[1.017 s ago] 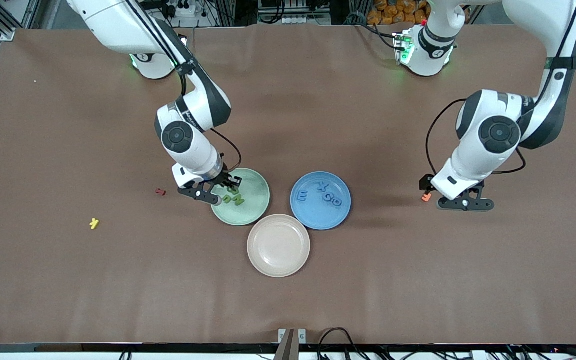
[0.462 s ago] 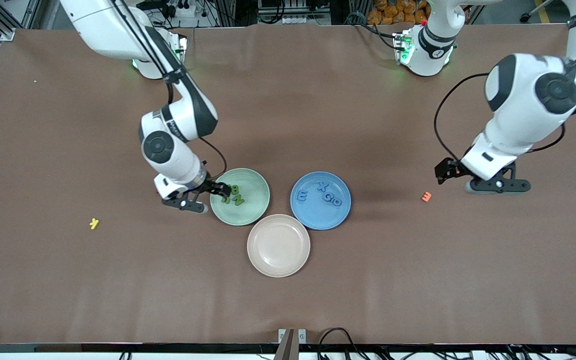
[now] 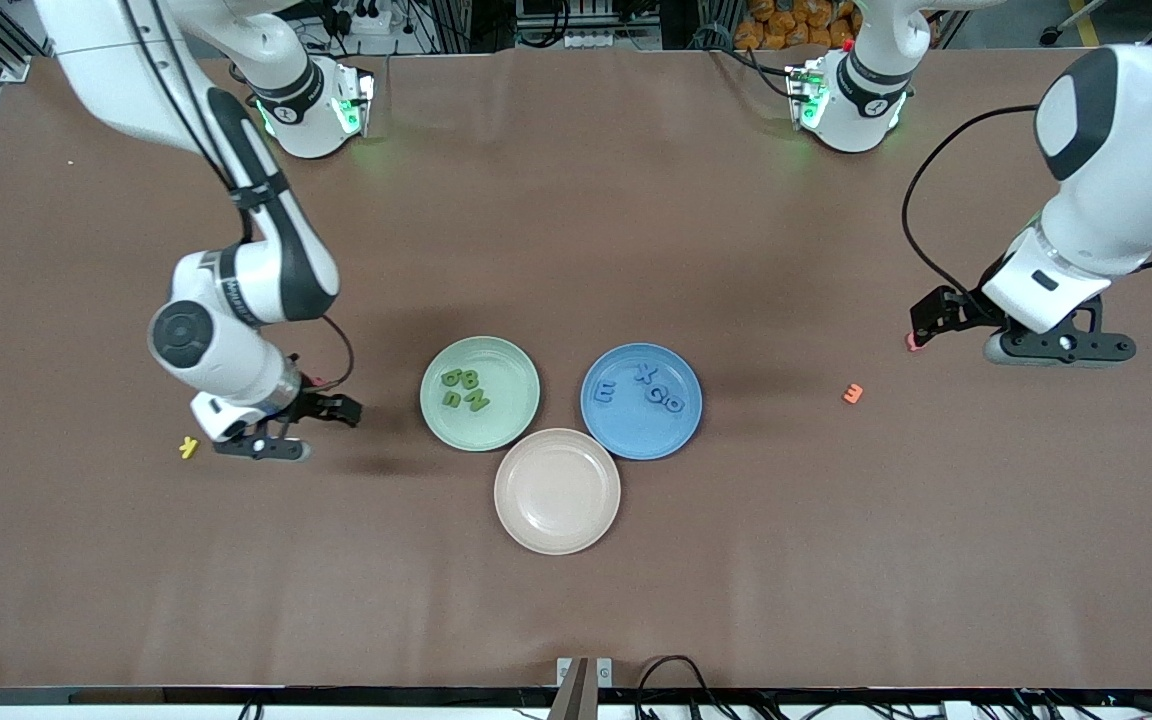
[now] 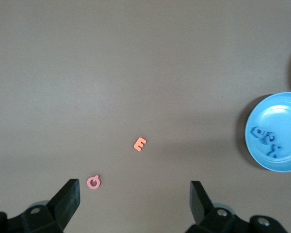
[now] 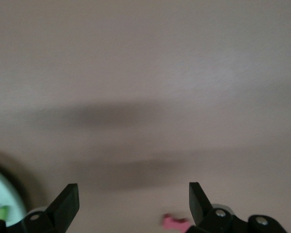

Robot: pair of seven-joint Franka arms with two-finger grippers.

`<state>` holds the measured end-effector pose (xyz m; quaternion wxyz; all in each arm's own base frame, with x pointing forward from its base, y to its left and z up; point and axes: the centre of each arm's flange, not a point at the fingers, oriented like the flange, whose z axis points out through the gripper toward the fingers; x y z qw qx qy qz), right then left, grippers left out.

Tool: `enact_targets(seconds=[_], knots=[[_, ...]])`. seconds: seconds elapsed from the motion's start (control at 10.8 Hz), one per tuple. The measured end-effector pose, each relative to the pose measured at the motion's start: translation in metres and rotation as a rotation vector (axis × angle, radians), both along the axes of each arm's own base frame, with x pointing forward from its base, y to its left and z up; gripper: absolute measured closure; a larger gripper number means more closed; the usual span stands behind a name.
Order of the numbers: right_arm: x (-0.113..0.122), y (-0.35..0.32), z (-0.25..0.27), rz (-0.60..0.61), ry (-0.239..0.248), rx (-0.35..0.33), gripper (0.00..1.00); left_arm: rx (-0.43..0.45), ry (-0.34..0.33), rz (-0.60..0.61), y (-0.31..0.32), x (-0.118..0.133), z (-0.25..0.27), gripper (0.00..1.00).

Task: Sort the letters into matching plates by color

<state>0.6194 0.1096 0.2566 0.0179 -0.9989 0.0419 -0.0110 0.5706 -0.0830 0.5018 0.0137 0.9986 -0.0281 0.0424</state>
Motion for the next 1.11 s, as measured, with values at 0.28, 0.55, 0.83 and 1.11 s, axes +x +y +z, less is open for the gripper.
enact_targets(seconds=[0.28, 0.55, 0.83, 1.11], knots=[[0.014, -0.067, 0.015, 0.056, 0.028, -0.059, 0.00, -0.005, -0.015, 0.008, 0.005, 0.000, 0.051, 0.00], [0.029, -0.099, 0.054, 0.074, 0.076, -0.112, 0.00, -0.019, -0.024, 0.028, 0.015, -0.009, 0.076, 0.00], [0.034, -0.114, 0.112, 0.072, 0.089, -0.117, 0.00, -0.021, -0.003, 0.081, 0.050, -0.020, 0.114, 0.00], [0.023, -0.122, 0.176, 0.054, 0.116, -0.116, 0.00, -0.022, -0.012, 0.073, 0.046, -0.023, 0.128, 0.00]])
